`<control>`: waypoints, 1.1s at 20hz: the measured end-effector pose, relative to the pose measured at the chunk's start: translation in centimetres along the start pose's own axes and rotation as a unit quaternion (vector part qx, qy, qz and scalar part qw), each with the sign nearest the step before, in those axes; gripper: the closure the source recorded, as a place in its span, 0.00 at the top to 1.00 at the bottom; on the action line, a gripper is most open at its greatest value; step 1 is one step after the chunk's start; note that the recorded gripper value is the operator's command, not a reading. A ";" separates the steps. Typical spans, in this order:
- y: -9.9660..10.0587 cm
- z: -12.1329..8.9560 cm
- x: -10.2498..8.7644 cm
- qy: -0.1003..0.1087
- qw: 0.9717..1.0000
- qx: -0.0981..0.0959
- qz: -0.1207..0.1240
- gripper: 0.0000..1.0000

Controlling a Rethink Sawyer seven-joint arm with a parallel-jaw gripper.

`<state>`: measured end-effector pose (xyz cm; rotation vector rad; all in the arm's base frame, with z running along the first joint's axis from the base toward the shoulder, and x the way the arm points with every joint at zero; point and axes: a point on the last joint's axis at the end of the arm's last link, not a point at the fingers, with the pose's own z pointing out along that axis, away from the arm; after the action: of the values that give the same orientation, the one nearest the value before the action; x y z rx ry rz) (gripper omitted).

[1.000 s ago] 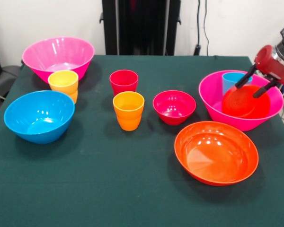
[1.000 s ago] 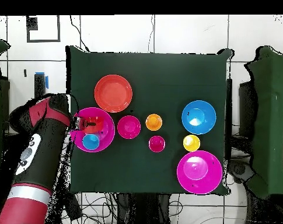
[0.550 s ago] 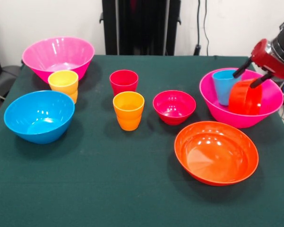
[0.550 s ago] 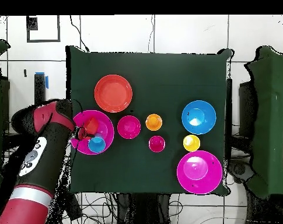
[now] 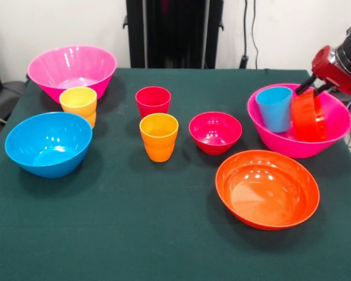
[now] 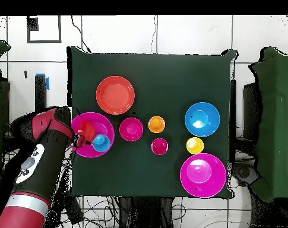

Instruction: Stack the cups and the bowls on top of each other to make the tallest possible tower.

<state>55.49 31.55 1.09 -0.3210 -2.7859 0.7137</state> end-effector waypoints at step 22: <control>-9.7 -6.2 3.3 0.051 0.995 -0.068 0.059 0.00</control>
<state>52.74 26.88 11.72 -0.5357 -2.7420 0.5183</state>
